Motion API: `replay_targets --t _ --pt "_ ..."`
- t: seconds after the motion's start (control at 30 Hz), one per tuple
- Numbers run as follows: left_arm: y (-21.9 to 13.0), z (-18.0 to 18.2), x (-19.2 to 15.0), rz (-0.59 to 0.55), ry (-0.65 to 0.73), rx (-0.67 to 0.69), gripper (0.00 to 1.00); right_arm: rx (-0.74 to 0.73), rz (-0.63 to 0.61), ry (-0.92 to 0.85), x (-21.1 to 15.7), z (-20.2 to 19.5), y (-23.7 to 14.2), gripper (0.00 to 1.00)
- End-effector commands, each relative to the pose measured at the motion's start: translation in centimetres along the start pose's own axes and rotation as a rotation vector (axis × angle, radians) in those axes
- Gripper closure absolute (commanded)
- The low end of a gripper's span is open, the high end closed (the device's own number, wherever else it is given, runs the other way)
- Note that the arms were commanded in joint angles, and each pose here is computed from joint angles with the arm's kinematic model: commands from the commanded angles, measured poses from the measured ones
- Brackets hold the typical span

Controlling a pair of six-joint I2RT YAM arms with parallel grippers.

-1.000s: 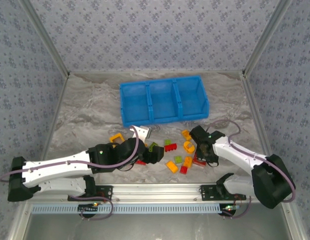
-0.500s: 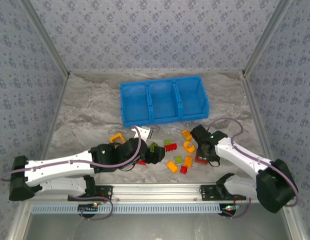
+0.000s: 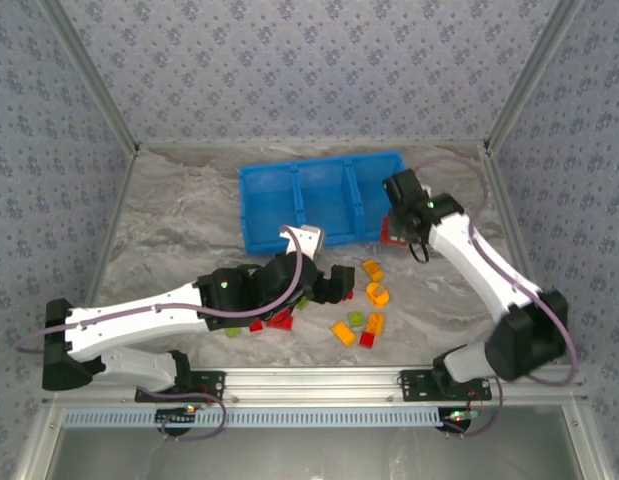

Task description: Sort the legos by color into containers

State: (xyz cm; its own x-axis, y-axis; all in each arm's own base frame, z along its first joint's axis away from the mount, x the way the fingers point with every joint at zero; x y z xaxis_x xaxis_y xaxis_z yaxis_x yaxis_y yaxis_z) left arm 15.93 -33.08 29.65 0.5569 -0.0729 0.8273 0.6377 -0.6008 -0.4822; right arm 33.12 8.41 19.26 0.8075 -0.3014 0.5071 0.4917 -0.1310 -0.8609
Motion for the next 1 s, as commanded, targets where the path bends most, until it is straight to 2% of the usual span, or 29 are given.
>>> replay_targets --t 0.0,0.13,0.3,0.63,0.73,0.97 --pt "-0.1 0.3 1.5 -0.033 0.011 0.072 0.04 0.000 -0.031 -0.061 4.0 1.1 3.1 0.88" --pt "0.1 0.7 1.9 -0.054 -0.028 0.125 0.04 0.031 -0.003 -0.072 6.3 2.6 7.5 0.88" --pt "0.6 0.4 2.7 -0.074 -0.033 0.145 0.04 0.012 0.071 -0.100 6.4 3.6 12.0 0.88" --pt "3.1 -3.4 3.8 -0.054 0.014 0.072 0.04 -0.005 0.148 -0.100 4.9 4.5 15.9 0.86" --pt "3.9 -4.7 4.2 -0.047 0.026 0.041 0.05 -0.006 0.161 -0.087 4.6 4.5 16.3 0.81" --pt "5.3 -7.1 4.8 -0.022 0.059 0.013 0.05 0.008 0.154 -0.071 5.2 4.8 15.4 0.62"
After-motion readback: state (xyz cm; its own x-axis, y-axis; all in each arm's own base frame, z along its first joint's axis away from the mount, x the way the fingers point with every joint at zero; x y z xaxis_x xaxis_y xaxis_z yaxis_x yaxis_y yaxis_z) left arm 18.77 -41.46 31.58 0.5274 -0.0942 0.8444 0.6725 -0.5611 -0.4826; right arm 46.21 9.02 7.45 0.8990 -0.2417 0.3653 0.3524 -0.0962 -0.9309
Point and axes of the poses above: each hand's point on the last joint's axis, 136 mm out from that joint toward the fingers, its own y axis out along the fingers, its own z axis along the line the jaws close on, x = y × z, the point moved 2 cm from there along -y, back along the fingers, and after that the axes turned 8 degrees about y, right-handed, at the moved point
